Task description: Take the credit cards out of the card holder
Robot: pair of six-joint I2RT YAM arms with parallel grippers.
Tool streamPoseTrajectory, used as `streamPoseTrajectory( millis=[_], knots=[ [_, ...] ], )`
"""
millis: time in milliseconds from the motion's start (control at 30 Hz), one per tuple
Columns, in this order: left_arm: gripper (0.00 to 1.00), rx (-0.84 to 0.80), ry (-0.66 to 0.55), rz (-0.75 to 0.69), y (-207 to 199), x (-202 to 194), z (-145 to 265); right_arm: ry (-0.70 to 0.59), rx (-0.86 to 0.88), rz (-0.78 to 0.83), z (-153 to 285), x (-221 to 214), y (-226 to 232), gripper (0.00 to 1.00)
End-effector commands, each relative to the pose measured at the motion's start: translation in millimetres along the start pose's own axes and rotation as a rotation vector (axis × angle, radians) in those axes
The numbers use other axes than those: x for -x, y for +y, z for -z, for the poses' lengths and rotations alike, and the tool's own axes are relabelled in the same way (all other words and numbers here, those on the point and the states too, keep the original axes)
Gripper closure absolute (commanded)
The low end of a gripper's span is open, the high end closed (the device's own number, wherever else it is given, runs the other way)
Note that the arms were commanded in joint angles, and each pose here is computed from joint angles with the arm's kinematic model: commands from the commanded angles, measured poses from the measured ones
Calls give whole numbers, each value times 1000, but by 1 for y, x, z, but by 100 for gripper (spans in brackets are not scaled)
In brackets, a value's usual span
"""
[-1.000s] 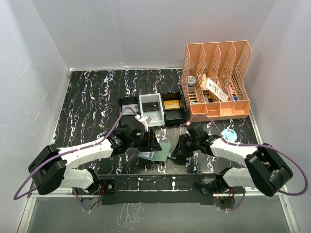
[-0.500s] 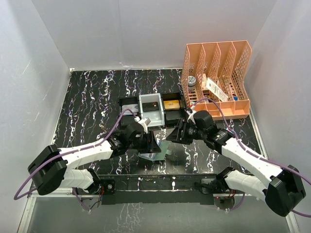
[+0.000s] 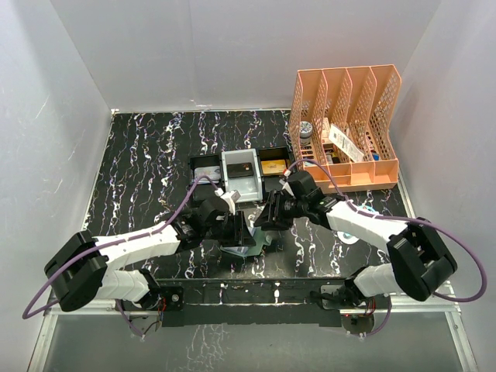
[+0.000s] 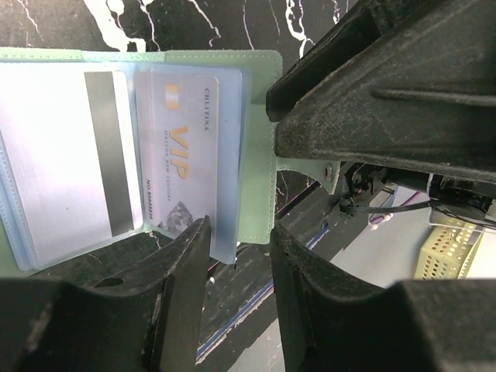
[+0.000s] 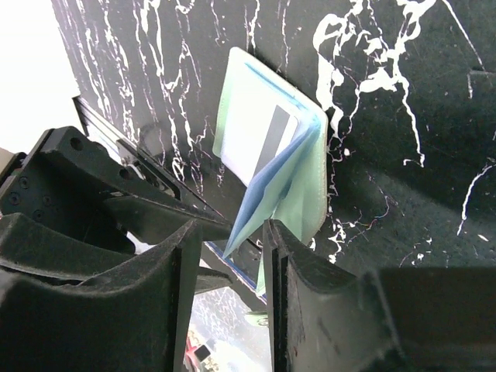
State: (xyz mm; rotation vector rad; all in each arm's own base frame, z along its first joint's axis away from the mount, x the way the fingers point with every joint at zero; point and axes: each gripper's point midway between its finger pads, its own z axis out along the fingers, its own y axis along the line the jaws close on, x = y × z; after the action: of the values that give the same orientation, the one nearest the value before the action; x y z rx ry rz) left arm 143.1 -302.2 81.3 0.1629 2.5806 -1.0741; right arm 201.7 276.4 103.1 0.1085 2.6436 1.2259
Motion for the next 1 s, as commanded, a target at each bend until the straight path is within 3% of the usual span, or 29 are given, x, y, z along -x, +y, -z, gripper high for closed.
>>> streamPoseTrajectory(
  millis=[0, 300, 533, 967],
  knots=[
    [65, -21, 6, -12, -2, -4, 6, -11, 39, 43, -5, 6, 10, 66],
    [65, -3, -2, -18, 2, -4, 10, -8, -8, 12, -12, 0, -11, 79],
    [65, -3, -7, -14, 3, -5, 11, 19, -52, -5, -19, -10, -31, 81],
    [68, -1, 7, -11, 5, -8, 10, -60, 79, 26, 4, 2, 10, 67]
  ],
)
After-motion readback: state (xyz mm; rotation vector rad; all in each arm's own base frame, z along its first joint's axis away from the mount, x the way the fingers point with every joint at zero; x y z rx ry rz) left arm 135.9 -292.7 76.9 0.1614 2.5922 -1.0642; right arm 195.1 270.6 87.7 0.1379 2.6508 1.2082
